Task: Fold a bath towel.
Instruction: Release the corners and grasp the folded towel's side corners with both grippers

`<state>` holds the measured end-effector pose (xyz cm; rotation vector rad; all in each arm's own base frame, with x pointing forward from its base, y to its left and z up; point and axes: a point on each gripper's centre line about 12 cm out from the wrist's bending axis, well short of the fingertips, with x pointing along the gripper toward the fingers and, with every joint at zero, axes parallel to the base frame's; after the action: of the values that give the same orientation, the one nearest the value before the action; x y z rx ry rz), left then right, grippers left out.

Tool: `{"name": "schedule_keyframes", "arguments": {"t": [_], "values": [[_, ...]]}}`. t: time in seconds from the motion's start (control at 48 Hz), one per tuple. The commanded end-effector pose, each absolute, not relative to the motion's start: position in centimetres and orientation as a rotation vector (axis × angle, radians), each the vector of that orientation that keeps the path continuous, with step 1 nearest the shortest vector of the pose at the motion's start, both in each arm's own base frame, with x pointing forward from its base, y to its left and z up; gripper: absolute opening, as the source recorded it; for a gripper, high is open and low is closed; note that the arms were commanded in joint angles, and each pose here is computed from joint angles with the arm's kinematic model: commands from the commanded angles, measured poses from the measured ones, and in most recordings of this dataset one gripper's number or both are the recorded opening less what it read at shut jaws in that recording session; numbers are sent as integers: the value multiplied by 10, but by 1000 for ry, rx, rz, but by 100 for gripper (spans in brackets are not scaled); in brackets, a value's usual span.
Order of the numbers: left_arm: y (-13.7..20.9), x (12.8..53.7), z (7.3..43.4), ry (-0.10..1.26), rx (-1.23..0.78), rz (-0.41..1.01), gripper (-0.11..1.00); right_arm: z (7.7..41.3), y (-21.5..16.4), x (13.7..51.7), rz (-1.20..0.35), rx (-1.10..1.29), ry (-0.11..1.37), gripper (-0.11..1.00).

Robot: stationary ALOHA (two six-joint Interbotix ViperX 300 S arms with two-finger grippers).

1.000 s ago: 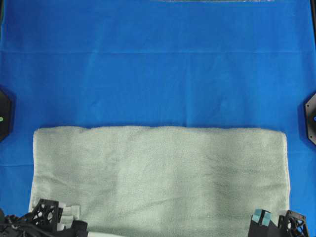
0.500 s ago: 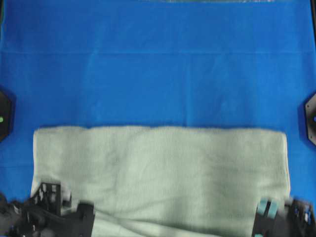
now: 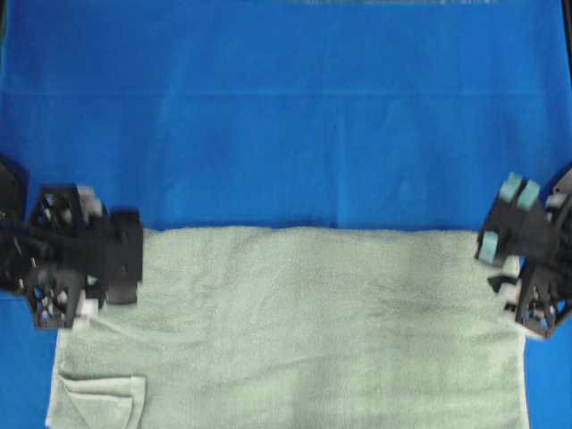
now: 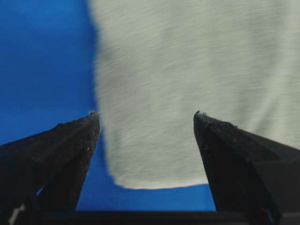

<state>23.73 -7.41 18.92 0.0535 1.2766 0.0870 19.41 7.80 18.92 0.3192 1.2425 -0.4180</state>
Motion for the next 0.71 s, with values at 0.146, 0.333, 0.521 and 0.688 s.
{"name": "schedule_keyframes", "arguments": {"t": [0.146,0.333,0.521,0.688], "values": [[-63,231,166,1258,31,84,78,167,55,195,-429,331,1254,59],[-50,227,124,1297,6,106,78,134,36,193,-454,328,1290,59],[-42,218,81,1339,-20,103,78,99,25,191,-454,368,1298,59],[-43,219,73,1353,-26,101,78,84,23,191,-454,379,1313,59]]}}
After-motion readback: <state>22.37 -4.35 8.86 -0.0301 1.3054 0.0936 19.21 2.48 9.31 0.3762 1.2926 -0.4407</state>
